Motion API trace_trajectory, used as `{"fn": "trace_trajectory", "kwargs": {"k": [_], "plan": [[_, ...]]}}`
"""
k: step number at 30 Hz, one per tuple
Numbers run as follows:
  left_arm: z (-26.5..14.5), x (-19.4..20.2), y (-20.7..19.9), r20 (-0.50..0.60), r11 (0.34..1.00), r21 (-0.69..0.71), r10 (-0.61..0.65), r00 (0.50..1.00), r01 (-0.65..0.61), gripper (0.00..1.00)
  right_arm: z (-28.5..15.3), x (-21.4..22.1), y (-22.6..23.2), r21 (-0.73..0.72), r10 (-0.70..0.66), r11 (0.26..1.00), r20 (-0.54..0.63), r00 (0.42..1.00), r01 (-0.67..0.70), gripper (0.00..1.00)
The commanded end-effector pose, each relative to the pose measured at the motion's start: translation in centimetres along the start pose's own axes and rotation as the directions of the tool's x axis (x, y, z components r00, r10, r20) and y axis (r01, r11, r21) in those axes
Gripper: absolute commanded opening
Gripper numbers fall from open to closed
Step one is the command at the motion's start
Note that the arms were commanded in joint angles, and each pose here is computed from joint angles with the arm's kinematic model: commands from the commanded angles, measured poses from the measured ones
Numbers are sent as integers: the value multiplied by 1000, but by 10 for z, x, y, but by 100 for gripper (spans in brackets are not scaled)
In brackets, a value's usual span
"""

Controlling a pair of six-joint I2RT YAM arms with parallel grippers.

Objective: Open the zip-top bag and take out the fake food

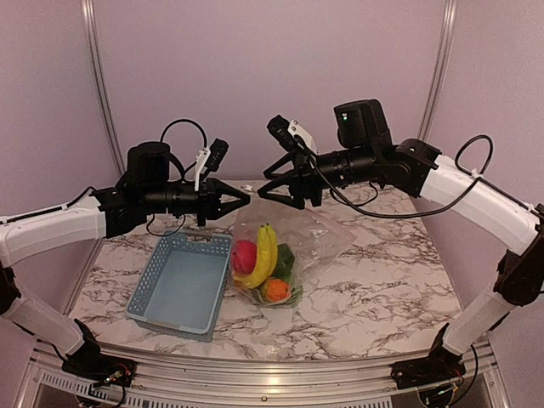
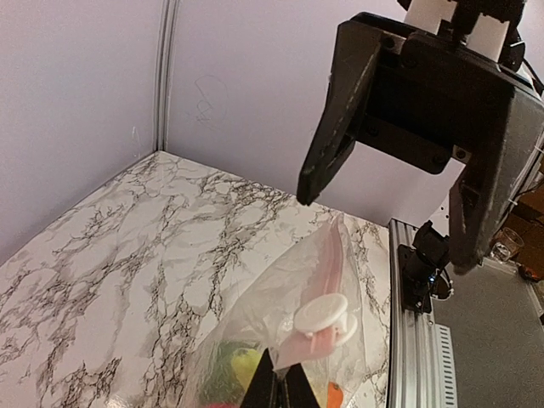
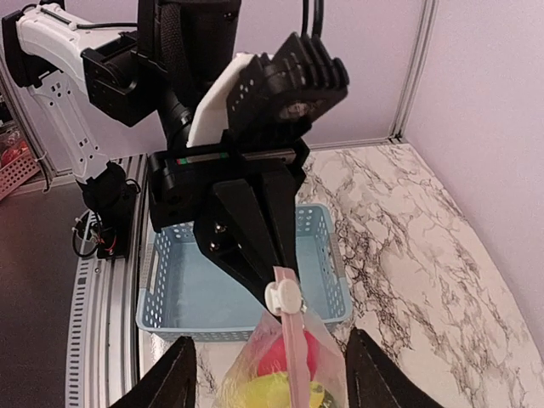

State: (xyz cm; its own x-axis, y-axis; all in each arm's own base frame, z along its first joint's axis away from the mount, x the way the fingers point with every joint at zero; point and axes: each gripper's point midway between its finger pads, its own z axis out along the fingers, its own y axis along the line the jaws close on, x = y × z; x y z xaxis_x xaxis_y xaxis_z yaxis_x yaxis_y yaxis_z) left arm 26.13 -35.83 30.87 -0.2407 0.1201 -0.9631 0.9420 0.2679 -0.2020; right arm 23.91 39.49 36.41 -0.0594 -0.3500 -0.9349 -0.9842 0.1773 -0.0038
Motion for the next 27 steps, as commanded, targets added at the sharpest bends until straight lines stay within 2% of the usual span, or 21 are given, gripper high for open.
{"fn": "trace_trajectory", "kwargs": {"k": [1,10,21,27], "plan": [[7,-4,7,-27,997,-28,-67,997,66,0,19,-11,0,32,-52,998,-11,999,52,56],[4,-4,4,-21,998,-25,-64,998,63,0,35,-5,-14,88,-77,993,-57,995,82,48],[5,-1,6,-41,996,-32,-86,995,85,0,36,1,-23,134,-82,987,-87,993,94,18],[7,-1,7,-46,995,-30,-94,995,93,0,35,8,-28,144,-59,987,-104,993,74,8]]}}
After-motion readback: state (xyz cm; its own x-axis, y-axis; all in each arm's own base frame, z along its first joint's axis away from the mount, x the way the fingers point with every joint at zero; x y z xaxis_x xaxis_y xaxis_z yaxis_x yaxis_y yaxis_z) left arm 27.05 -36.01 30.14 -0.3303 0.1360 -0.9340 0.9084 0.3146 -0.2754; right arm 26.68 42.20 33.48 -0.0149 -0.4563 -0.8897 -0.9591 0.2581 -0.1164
